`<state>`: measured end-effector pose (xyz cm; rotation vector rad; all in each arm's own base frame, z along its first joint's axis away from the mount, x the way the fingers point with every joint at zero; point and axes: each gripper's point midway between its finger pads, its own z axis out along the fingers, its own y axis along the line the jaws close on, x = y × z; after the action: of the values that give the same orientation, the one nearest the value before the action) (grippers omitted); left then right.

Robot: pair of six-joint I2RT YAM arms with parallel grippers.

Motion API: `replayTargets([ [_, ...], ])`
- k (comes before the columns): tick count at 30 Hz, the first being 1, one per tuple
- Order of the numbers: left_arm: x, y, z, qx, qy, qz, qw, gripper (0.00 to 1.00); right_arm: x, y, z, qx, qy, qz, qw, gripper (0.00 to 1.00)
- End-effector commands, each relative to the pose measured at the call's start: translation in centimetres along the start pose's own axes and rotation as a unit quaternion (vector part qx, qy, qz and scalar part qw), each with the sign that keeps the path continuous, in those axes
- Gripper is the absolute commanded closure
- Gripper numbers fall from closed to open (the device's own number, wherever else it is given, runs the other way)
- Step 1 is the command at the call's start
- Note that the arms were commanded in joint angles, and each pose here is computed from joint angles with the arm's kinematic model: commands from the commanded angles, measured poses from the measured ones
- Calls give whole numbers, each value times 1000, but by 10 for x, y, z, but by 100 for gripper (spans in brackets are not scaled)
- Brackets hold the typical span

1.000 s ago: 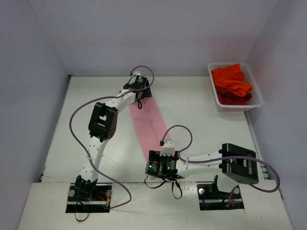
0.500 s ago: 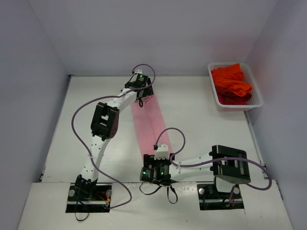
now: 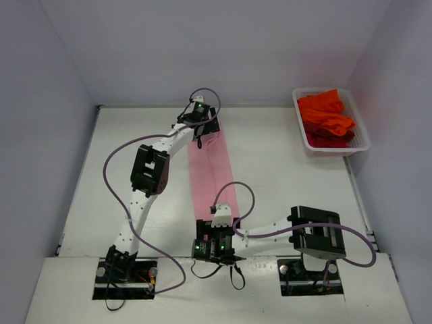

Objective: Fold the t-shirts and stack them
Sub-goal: Fold the tshirt

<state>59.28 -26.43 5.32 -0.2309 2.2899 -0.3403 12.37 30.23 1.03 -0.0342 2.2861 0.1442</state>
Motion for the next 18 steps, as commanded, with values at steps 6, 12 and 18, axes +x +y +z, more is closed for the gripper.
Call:
replayTargets([
  [6,-18,-41,-3,63,-24,-8,998,19,42,20,-3,-21,77,34,996,0],
  [12,-16,-50,0,71,-26,-2,997,19,42,23,-3,-25,76,34,996,0],
  [18,-19,-52,0,73,-30,0,997,18,41,24,-2,-25,73,34,996,0],
])
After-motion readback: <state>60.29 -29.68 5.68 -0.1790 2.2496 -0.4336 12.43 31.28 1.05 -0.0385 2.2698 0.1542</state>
